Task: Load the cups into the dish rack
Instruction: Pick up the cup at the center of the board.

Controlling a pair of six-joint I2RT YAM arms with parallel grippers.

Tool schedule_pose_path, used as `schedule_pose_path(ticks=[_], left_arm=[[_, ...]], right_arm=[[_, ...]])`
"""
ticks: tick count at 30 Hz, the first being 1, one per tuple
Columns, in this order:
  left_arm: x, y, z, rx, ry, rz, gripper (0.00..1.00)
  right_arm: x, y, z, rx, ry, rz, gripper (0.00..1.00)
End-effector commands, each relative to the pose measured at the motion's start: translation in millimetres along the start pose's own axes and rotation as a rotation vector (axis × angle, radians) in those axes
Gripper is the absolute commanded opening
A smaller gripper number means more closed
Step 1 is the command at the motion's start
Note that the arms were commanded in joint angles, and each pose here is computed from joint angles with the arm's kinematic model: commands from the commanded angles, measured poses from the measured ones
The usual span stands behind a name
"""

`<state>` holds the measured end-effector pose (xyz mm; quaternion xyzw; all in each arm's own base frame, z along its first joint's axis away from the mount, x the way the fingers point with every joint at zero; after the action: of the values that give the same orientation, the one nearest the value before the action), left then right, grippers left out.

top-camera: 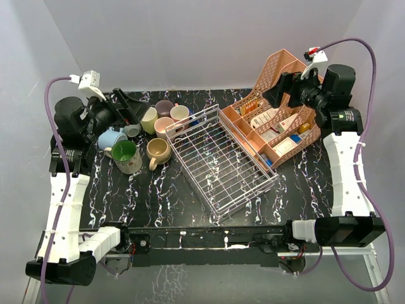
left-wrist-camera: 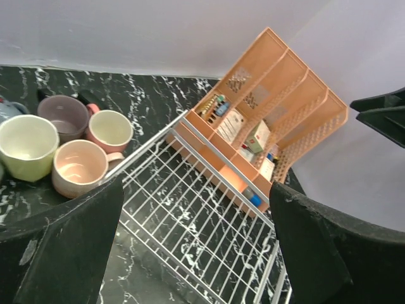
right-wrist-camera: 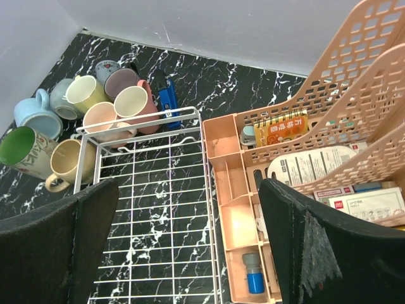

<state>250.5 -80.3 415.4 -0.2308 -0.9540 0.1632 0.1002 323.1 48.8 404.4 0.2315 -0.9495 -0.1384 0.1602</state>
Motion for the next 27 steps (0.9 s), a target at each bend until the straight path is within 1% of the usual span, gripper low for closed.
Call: schedule_pose_path(ticks=[1, 6, 9, 11, 13, 15, 16, 18, 20, 22, 24, 27], left_arm=[[-5, -13, 2, 0.099, 0.001, 0.135, 0.96], [-16, -15, 20, 0.22, 0.03, 0.237, 0.97], [-22, -13, 33, 0.289, 0.06, 0.276, 0.97], [-24, -9, 43, 0.303, 0.084, 0.272, 0.97], [-27, -5, 53, 0.275, 0.125, 0.226, 0.97], [-32, -9, 65, 0.202, 0.183, 0.144, 0.97], [-34, -15, 75, 0.175, 0.228, 0.113, 0.97], [-37, -27, 89, 0.119, 0.28, 0.08, 0.97], [-35, -37, 101, 0.07, 0.33, 0.059, 0.97], [-29, -39, 109, 0.033, 0.351, 0.033, 0.97], [-23, -38, 115, -0.009, 0.347, 0.017, 0.97], [-21, -21, 137, -0.07, 0.384, -0.069, 0.97]], right_arm=[[24, 14, -24, -0.027, -0.091, 0.015, 0.98], [32, 19, -23, -0.024, -0.094, -0.02, 0.98], [35, 30, -17, 0.038, -0.075, -0.133, 0.98], [39, 39, -11, 0.095, -0.055, -0.23, 0.98], [44, 46, -4, 0.147, -0.035, -0.315, 0.98], [45, 50, 5, 0.182, -0.015, -0.38, 0.98], [46, 52, 11, 0.191, -0.005, -0.421, 0.98], [46, 55, 20, 0.209, 0.001, -0.492, 0.98], [48, 57, 26, 0.284, -0.002, -0.552, 0.98], [52, 59, 31, 0.331, 0.006, -0.579, 0.98], [54, 60, 36, 0.366, 0.016, -0.609, 0.98], [54, 60, 46, 0.392, 0.013, -0.66, 0.98]])
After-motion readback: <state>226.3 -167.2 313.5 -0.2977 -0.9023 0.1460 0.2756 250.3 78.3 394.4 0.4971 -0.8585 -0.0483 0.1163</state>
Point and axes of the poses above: each gripper's point midway between its finger pads, its own x axis back along the fingers, its own y axis along the line the jaws close on, z = x × y, the point moved 6 cm from there along x, back along the fingers, and after that the axes turned 8 degrees about -x, right-handed, at the moved point
